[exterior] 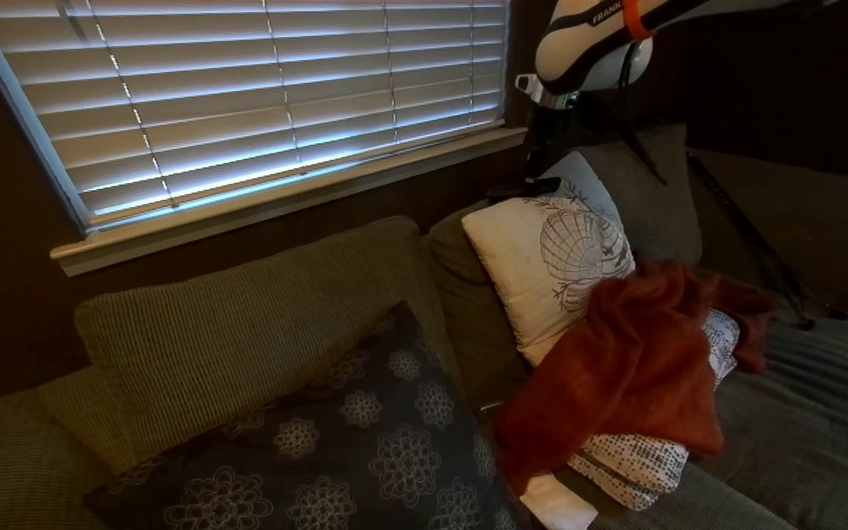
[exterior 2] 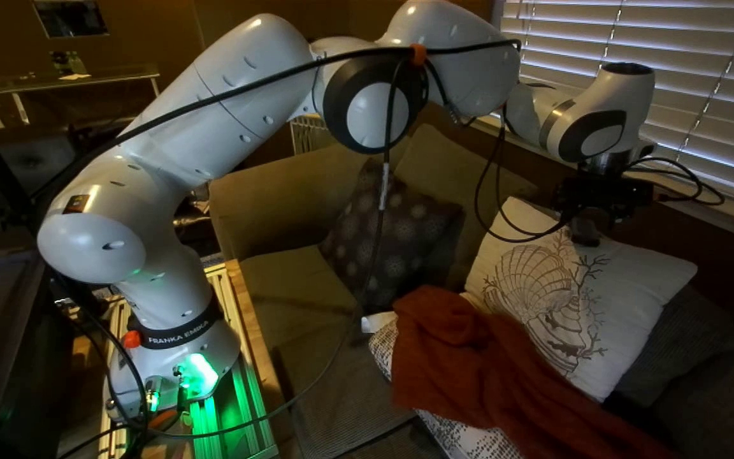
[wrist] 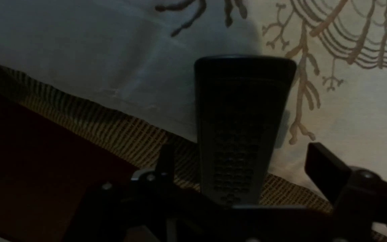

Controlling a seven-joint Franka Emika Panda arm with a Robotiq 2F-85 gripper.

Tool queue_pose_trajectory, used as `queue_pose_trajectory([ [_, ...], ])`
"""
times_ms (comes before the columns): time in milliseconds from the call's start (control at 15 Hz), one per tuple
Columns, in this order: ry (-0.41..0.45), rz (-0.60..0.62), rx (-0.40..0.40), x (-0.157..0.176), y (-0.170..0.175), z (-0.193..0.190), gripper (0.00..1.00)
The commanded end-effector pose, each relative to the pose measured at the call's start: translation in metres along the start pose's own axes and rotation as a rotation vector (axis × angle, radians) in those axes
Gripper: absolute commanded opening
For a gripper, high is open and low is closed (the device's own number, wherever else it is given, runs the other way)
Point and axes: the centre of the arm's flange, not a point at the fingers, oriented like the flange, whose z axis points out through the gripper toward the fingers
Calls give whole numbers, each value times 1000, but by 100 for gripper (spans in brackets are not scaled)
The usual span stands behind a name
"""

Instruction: Remove the black remote from the white pillow, place it on the brown fleece and then cover the remote with the fleece

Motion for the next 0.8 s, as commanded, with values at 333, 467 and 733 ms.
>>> queue_pose_trajectory([
  [333, 50, -50, 22, 23, 12, 23, 66],
  [467, 58, -61, 24, 24, 12, 24, 50],
  [733, 68, -90, 35, 25, 11, 23, 34],
])
